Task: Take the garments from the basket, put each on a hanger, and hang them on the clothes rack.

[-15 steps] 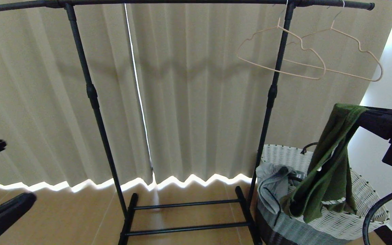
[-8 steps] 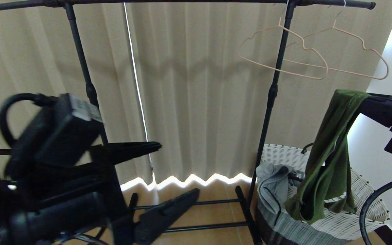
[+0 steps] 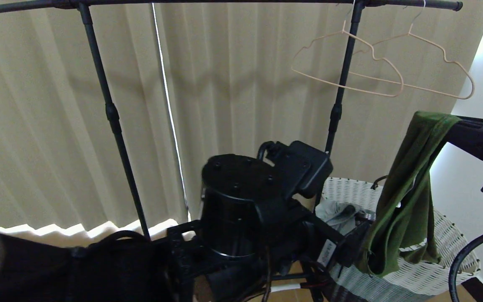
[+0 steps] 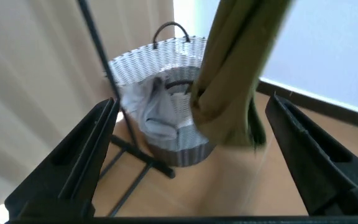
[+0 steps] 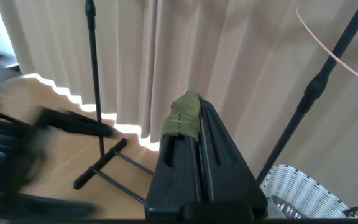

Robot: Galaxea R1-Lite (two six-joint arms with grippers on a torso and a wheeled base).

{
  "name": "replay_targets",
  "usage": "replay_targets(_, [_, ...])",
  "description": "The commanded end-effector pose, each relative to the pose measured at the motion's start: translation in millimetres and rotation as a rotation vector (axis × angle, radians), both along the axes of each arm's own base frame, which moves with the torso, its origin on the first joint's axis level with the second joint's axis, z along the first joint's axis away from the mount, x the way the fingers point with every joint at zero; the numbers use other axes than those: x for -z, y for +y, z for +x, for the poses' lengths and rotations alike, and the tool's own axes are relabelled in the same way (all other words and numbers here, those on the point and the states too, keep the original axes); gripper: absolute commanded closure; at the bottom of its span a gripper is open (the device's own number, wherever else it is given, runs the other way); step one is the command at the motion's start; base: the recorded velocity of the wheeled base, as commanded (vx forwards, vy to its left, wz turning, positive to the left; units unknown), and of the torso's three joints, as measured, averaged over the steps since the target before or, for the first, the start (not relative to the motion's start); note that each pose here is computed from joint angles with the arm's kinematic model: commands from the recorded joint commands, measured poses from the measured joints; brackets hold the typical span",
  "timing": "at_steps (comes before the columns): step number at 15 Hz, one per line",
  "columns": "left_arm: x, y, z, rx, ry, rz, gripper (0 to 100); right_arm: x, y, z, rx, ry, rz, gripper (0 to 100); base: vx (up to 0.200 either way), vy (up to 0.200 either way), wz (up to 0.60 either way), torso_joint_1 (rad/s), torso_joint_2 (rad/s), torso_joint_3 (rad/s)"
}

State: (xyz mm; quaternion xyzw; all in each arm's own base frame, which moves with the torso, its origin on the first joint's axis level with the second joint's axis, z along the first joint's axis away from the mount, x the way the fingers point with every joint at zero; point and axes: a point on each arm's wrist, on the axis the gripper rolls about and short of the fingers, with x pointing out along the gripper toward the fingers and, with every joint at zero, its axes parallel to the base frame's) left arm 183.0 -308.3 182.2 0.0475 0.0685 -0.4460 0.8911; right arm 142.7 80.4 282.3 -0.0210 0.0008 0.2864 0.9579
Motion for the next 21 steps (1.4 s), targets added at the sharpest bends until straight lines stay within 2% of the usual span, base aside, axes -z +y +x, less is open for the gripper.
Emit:
replay_targets(1, [29, -38, 15, 0.007, 0.038, 0.02, 0, -2, 0, -3, -0.01, -0.008, 0.004, 100, 0.0, 0.0, 0.0, 0.0, 0.0, 0.0])
replay_targets(6, [41, -57, 26, 0.001, 0.044, 0.016, 0, -2, -1, -6, -0.011, -0.016, 0.008, 100, 0.0, 0.0, 0.0, 0.0, 0.0, 0.0])
replay_targets(8, [48, -57, 39, -0.058, 0.051, 0.019, 0, -1, -3, -9, -0.011, -0.018, 0.009, 100, 0.0, 0.0, 0.0, 0.0, 0.0, 0.0])
replay_targets(10, [56, -55, 44, -0.076, 0.061, 0.038, 0, 0, -3, -10, -0.013, -0.015, 0.008, 100, 0.0, 0.0, 0.0, 0.0, 0.0, 0.0])
replay_targets(13, [64, -49, 44, -0.085, 0.076, 0.074, 0, 0, -4, -11, -0.01, -0.018, 0.008, 100, 0.0, 0.0, 0.0, 0.0, 0.0, 0.0])
replay_targets(17, [64, -43, 40, -0.085, 0.081, 0.087, 0, 0, -4, -11, -0.008, -0.018, 0.008, 100, 0.0, 0.0, 0.0, 0.0, 0.0, 0.0])
replay_targets(18, [64, -42, 39, -0.086, 0.079, 0.087, 100, 0, -5, -12, -0.007, -0.02, 0.009, 100, 0.0, 0.0, 0.0, 0.0, 0.0, 0.0])
replay_targets(19, [63, -40, 39, -0.099, 0.07, 0.09, 100, 0, -4, -11, -0.007, -0.018, 0.008, 100, 0.0, 0.0, 0.0, 0.0, 0.0, 0.0])
replay_targets(21, [59, -28, 33, -0.195, 0.02, 0.089, 100, 1, -4, -11, -0.004, -0.015, 0.004, 100, 0.0, 0.0, 0.0, 0.0, 0.0, 0.0])
